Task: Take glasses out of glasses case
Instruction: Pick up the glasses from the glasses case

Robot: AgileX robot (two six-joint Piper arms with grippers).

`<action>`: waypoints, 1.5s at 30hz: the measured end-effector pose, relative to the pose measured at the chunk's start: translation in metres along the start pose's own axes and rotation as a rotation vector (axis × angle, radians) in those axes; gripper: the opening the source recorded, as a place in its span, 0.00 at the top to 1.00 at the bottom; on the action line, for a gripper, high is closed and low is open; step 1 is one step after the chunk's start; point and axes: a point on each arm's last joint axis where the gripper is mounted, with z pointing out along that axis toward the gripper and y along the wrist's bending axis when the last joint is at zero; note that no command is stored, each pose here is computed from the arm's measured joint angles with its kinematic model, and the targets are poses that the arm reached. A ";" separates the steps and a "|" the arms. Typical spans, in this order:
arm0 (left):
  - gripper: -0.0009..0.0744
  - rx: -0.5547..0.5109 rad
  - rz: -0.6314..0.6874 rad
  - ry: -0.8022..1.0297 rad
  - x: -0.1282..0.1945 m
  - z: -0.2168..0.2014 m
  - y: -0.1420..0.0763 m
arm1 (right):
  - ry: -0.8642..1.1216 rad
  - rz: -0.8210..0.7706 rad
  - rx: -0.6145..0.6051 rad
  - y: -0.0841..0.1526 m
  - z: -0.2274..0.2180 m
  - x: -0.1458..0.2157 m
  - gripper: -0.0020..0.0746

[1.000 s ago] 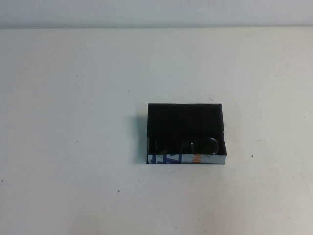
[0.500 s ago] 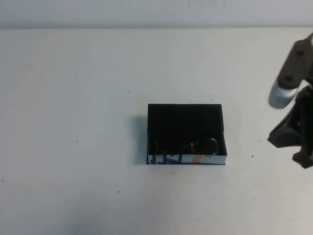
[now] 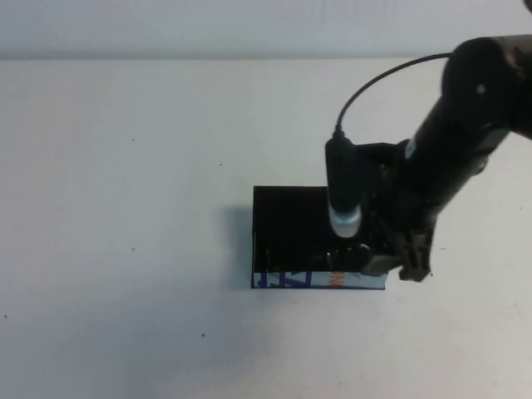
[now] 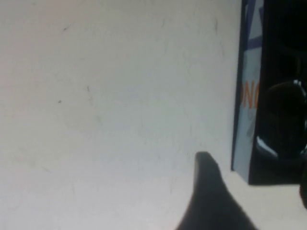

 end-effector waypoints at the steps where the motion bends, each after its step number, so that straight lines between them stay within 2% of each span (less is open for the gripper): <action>1: 0.99 0.000 0.000 0.000 0.000 0.000 0.000 | 0.001 -0.013 -0.001 -0.006 0.005 -0.006 0.52; 7: 0.99 0.000 0.000 0.000 0.000 0.000 0.000 | 0.018 -0.066 -0.020 -0.034 0.034 -0.033 0.54; 14: 0.99 0.000 0.000 0.000 0.000 0.000 0.000 | 0.017 -0.069 -0.031 -0.055 0.058 -0.045 0.55; 41: 0.99 0.000 0.000 0.000 0.000 0.000 0.000 | 0.075 -0.022 -0.042 -0.069 0.110 -0.037 0.55; 45: 0.99 0.000 0.000 0.000 0.000 0.000 0.000 | 0.073 -0.022 -0.034 -0.070 0.112 -0.037 0.60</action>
